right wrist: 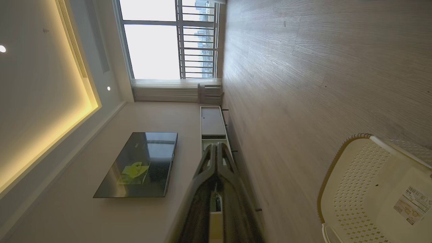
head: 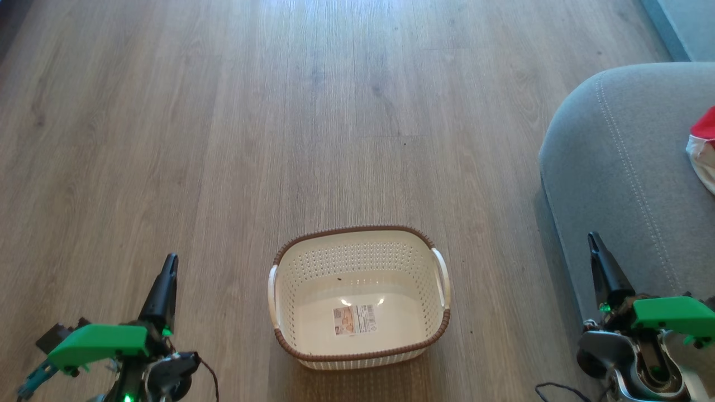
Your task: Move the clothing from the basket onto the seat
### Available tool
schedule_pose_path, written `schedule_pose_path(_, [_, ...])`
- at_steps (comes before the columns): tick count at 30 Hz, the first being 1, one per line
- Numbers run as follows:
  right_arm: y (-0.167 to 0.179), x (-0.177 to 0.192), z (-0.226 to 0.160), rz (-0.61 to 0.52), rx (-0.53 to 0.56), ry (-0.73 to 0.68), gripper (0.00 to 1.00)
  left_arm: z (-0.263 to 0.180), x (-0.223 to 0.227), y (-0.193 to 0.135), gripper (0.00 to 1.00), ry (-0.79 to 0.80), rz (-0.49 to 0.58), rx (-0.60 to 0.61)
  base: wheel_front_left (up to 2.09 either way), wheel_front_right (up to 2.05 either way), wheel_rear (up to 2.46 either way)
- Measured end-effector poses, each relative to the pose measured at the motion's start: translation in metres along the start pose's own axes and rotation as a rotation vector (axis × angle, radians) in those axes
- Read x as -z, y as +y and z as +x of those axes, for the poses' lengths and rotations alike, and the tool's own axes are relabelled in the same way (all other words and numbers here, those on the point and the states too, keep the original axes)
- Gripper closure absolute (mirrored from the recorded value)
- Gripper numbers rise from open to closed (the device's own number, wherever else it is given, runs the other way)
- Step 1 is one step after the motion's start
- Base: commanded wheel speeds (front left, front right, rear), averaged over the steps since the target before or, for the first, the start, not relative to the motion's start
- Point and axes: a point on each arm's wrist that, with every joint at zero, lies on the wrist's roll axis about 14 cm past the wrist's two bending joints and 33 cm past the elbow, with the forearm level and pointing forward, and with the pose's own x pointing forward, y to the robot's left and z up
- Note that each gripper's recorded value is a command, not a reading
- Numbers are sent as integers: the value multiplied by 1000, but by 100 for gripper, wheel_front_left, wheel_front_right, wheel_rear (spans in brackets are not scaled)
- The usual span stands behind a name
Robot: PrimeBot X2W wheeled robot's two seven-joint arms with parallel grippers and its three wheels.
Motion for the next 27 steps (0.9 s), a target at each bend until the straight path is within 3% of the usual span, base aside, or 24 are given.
schedule_pose_path(27, [0,0,0,0,0,0,100,0,0,0,100,0,0,0,0,0,0])
